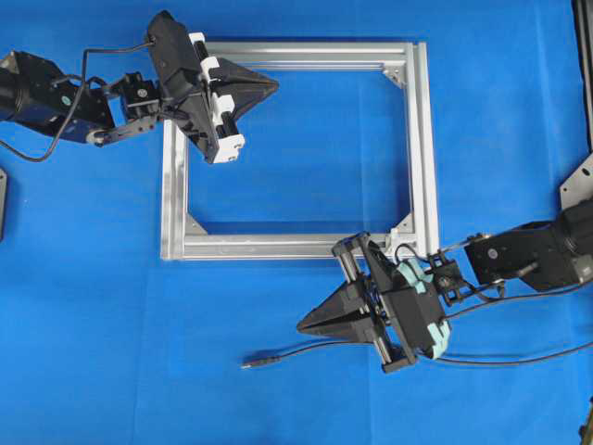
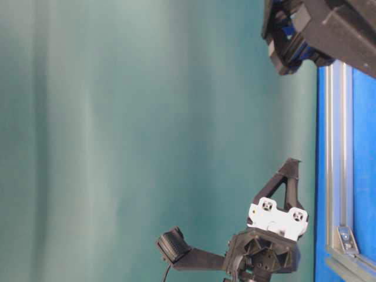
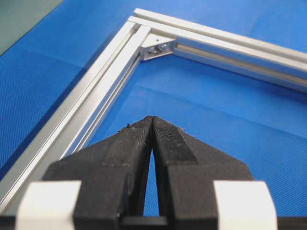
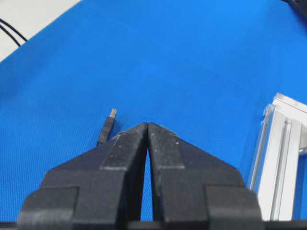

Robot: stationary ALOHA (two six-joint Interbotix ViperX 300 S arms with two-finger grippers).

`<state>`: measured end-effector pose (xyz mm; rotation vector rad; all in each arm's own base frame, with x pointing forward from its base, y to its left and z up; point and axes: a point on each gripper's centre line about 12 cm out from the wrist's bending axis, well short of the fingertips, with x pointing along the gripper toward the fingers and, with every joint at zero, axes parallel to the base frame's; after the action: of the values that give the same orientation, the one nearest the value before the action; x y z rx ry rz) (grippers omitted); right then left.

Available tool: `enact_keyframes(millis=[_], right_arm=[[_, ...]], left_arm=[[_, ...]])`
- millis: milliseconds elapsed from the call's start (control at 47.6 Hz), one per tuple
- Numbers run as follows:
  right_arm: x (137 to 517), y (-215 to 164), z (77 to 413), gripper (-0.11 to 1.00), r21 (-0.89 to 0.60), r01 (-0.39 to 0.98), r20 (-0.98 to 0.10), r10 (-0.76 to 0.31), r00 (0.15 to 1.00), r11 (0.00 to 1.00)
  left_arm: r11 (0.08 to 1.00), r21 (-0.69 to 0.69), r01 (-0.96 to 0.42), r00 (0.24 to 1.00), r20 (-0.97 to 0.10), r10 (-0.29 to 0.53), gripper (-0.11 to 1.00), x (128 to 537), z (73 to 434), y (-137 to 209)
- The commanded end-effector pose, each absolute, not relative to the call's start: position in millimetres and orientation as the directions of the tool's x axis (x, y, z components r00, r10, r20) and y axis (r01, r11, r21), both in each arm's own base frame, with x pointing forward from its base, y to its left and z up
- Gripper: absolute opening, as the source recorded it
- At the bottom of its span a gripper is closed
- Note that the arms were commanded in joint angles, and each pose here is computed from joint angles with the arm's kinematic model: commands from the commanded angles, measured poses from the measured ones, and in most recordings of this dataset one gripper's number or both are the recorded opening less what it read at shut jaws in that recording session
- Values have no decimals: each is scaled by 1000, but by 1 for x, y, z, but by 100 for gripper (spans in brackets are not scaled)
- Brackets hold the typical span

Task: Insert the wire through the string loop located on the right side.
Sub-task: 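Move the right gripper down to the black USB cable and grasp it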

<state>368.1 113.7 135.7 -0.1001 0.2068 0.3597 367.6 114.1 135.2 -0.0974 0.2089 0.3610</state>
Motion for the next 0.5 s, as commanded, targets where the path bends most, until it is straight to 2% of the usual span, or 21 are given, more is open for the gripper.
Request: enact_keyframes(millis=[0,126,252,483], right_arm=[[370,122,156,0,-59,-371,-160,358,920,927],[370,125,157,-6,-45,-376,-193,361,912,926],[371,127,154,-6,-13,-374,-230,361,904,927],[368,133,153,-6,7,-385,-232,376,897,923]], left_arm=[[938,-43,-344,926,-180,331,0,371,154,114],[937,-40,-346,924,-186,333,0,370,154,115],[938,-39,-345,925,-183,333,0,371,155,116],[938,-38,-344,926,-182,332,0,371,155,116]])
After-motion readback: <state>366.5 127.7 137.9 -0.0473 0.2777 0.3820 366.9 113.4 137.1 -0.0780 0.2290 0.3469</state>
